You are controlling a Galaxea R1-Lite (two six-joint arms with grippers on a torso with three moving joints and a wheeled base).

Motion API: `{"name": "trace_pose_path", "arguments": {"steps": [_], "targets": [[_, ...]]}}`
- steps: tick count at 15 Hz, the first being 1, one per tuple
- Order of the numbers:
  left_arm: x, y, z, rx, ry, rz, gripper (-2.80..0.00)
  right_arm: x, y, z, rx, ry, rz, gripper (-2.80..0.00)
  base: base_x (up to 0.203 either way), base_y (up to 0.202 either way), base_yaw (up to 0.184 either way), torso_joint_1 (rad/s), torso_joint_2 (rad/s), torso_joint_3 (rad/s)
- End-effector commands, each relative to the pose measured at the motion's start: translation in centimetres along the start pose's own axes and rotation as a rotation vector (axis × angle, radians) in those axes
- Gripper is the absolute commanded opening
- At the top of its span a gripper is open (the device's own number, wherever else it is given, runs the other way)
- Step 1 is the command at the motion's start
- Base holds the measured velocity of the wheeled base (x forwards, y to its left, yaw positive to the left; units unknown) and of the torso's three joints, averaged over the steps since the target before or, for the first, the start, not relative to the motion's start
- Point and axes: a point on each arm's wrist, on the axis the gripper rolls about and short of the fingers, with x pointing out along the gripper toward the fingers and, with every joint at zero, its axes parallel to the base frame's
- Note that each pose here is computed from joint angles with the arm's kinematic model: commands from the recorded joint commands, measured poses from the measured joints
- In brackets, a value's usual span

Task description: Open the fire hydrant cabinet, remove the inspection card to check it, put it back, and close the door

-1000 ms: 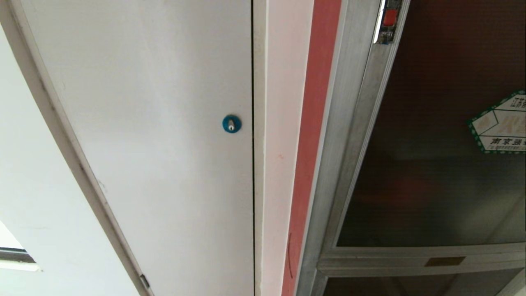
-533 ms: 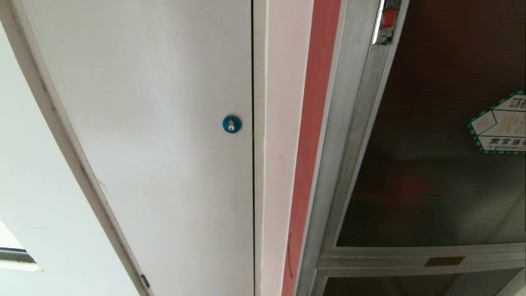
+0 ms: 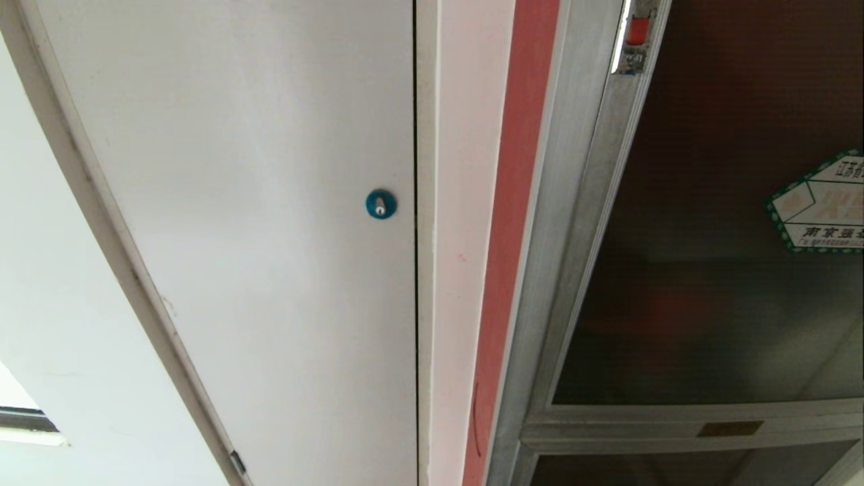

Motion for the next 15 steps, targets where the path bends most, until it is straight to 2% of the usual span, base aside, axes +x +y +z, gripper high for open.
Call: {"name": "trace_pose_path", "arguments": {"steps": [1,3,5,7,10,11,12,15], "targets": [[0.1,0.0,-0.2,0.000,0.007,0.000,-2.80,-2.1,0.1,-4.8,-0.023,0.034,-0.006,-2.80,0.000,0.000,0.000,0.000,0.00,0.000],[0.1,0.0,-0.2,0.000,0.007,0.000,-2.80,-2.1,-0.4,-9.2,-0.046,0.095,-0.018,-2.80,0.000,0.000,0.000,0.000,0.00,0.000],[0.1,0.0,-0.2,0.000,0.007,0.001,-2.80,-0.9,-1.2,-13.8,-0.059,0.169,-0.086,-2.80,0.000,0.000,0.000,0.000,0.00,0.000],[0.1,0.0,-0.2,0.000,0.007,0.001,-2.80,0.4,-2.0,-17.8,-0.093,0.177,-0.162,-2.80,0.000,0.000,0.000,0.000,0.00,0.000],[0.1,0.0,-0.2,0.000,0.007,0.000,-2.80,1.2,-2.8,-23.8,-0.181,0.197,-0.203,-2.80,0.000,0.000,0.000,0.000,0.00,0.000],[0.1,0.0,-0.2,0.000,0.007,0.001,-2.80,1.2,-2.9,-24.9,-0.186,0.209,-0.211,-2.80,0.000,0.000,0.000,0.000,0.00,0.000],[0.1,0.0,-0.2,0.000,0.007,0.001,-2.80,1.1,-2.9,-25.0,-0.154,0.199,-0.223,-2.80,0.000,0.000,0.000,0.000,0.00,0.000],[0.1,0.0,-0.2,0.000,0.007,0.001,-2.80,0.7,-2.9,-26.4,-0.098,0.343,-0.228,-2.80,0.000,0.000,0.000,0.000,0.00,0.000]]}}
